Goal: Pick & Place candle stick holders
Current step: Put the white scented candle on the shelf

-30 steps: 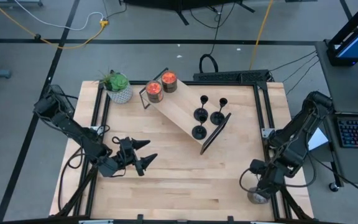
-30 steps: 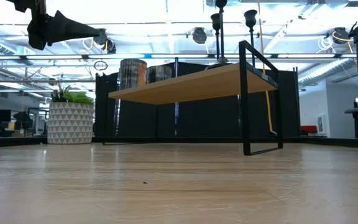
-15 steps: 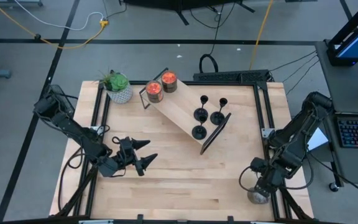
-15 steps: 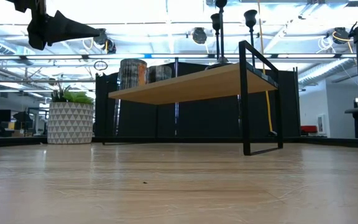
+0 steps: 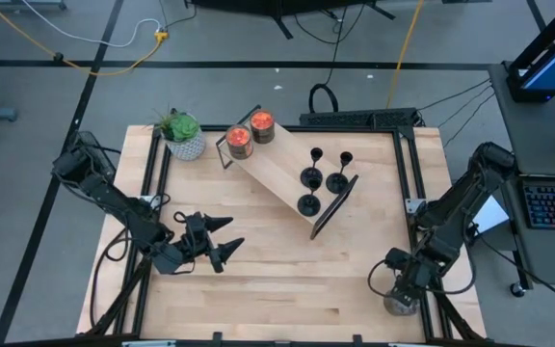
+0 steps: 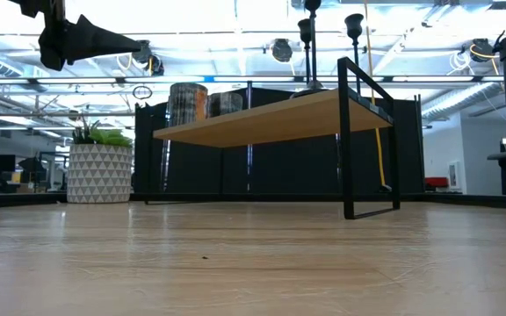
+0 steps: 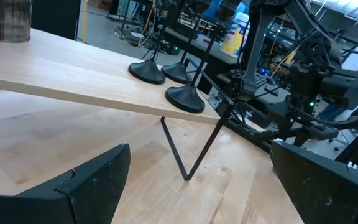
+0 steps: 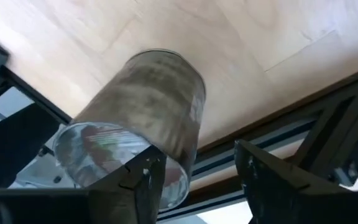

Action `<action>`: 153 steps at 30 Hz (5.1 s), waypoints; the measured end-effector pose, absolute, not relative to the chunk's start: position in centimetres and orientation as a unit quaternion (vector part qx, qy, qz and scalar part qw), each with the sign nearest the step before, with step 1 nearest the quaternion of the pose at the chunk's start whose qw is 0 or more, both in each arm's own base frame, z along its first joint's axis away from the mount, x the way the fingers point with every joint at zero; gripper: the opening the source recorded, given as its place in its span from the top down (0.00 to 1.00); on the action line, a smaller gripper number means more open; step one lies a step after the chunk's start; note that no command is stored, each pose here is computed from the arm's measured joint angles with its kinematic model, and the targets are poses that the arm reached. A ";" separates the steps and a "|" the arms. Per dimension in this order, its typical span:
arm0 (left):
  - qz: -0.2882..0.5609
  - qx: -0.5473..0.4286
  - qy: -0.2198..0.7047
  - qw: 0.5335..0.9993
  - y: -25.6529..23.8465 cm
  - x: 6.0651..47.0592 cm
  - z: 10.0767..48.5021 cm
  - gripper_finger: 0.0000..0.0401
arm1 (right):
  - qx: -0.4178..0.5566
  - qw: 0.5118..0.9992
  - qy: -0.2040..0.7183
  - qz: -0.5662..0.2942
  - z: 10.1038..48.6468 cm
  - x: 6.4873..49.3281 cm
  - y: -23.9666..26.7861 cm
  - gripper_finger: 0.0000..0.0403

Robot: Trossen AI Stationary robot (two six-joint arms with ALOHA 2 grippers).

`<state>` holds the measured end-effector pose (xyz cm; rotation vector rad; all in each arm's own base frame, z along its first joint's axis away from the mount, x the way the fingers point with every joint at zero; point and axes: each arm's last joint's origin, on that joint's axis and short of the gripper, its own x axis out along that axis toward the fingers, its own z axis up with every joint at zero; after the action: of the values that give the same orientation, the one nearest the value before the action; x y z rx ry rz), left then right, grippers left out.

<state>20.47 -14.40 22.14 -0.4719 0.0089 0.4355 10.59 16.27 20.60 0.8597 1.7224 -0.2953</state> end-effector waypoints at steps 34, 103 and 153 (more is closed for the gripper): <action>0.214 -0.246 0.000 0.945 -14.4 20.5 22.2 0.02 | 0.486 0.633 0.602 -0.025 21.8 15.0 16.8 1.00; -0.163 -0.223 0.194 0.941 -16.0 27.7 28.4 0.00 | 0.404 0.826 0.392 0.042 31.0 35.0 15.6 1.00; -0.171 -0.228 0.291 0.913 -17.0 33.9 27.9 0.13 | 0.390 0.842 0.371 0.041 31.2 35.3 15.3 1.00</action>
<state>33.90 -16.99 27.85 -0.4694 0.5985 -0.3518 35.30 15.33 31.21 0.8241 0.7845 0.0866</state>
